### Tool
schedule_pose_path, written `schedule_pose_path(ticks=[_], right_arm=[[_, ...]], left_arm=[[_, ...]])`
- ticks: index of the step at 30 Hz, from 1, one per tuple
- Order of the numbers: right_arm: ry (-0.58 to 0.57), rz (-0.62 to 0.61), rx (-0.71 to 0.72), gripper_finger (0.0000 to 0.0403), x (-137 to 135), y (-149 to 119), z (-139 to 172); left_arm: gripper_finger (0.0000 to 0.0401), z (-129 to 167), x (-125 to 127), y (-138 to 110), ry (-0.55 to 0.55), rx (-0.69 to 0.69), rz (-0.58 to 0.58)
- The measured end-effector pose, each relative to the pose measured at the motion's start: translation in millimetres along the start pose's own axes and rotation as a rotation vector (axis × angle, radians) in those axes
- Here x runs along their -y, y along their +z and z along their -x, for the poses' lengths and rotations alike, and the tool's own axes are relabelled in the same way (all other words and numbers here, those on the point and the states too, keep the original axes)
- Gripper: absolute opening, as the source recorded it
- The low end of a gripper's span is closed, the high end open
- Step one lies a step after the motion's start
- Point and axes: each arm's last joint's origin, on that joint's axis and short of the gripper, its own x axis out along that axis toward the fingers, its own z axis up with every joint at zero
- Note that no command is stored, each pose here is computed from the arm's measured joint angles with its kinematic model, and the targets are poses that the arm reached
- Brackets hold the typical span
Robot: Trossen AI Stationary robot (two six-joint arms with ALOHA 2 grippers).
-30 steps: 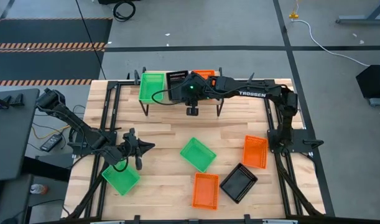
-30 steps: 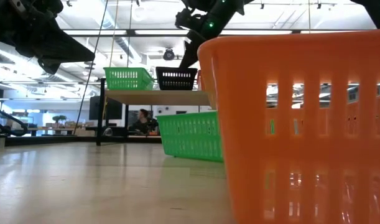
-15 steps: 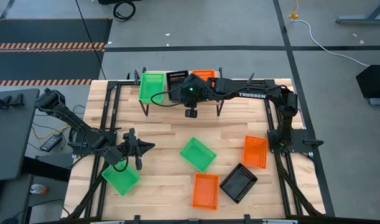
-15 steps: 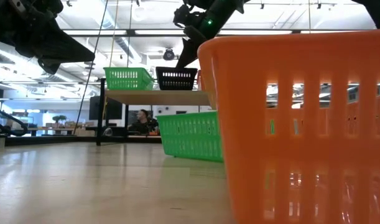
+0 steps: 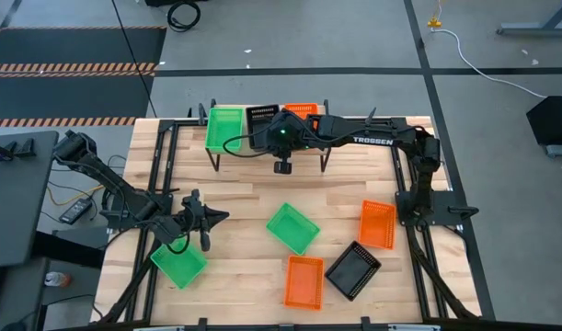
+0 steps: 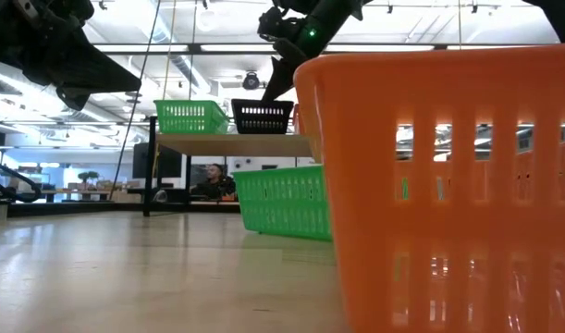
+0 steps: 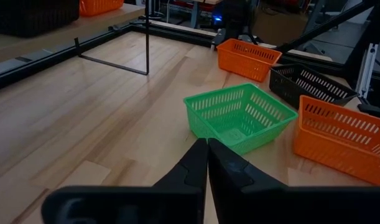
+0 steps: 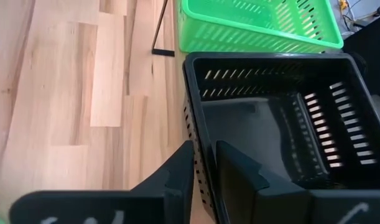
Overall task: Stack baskets on shelf by color
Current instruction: Stack the top black bin on top of the black bin on the shelf
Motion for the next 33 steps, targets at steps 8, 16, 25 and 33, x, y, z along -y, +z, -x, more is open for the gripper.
schedule_pose_path(ticks=[8,16,25,33], right_arm=[[-0.012,-0.011,0.032,0.0035,4.7,2.0,-0.4],[-0.010,-0.033,0.029,0.0007,8.5,0.6,-0.9],[0.004,-0.029,0.040,0.0015,8.4,1.3,-0.8],[0.042,-0.004,0.109,0.0027,5.3,7.4,-0.3]], left_arm=[[0.0012,0.0,0.1,0.0,0.000,0.000,0.001],[0.0020,0.0,0.1,0.1,-0.001,0.000,0.001],[0.0014,0.0,0.0,0.0,0.000,0.000,0.001],[0.0017,0.0,0.0,0.0,0.000,0.000,0.001]])
